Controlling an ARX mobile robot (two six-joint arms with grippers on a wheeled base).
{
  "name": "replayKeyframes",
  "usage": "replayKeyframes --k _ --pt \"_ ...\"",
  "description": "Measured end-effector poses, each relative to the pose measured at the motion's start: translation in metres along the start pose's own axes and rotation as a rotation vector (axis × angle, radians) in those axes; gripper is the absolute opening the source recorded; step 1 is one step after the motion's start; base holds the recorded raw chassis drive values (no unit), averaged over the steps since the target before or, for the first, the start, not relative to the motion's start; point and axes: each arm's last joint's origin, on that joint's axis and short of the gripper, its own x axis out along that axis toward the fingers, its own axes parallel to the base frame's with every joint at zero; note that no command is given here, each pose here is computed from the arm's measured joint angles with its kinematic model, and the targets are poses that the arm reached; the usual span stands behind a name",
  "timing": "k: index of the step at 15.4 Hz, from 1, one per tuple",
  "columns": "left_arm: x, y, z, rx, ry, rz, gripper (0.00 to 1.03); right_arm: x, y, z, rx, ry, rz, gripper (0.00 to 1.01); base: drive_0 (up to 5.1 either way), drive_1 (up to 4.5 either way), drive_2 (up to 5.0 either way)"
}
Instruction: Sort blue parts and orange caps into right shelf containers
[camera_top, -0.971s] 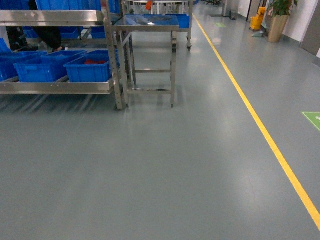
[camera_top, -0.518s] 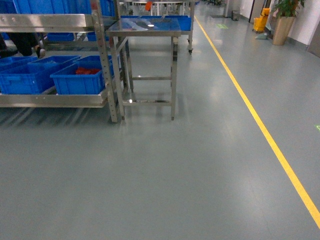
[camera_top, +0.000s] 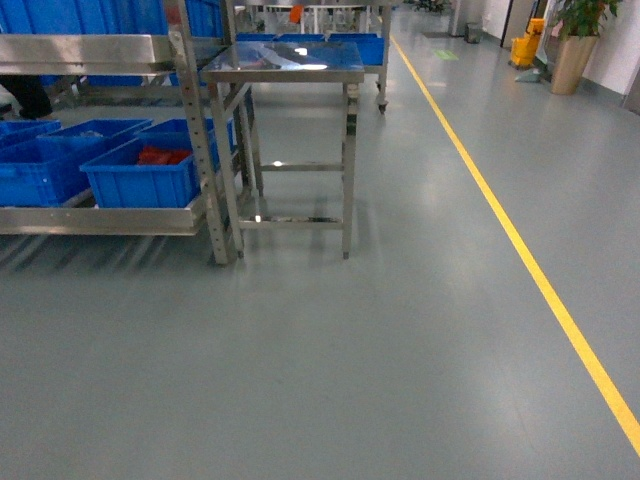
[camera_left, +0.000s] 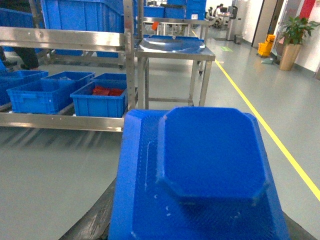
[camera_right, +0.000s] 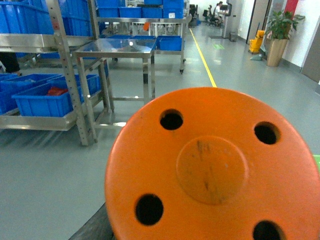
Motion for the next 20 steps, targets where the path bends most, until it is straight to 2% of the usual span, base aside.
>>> replayKeyframes --k 20 --pt "0.0000 0.0000 0.0000 0.000 0.000 0.001 0.42 0.0000 0.0000 0.0002 0.000 -0.002 0.000 0.45 0.0 4.29 -4.3"
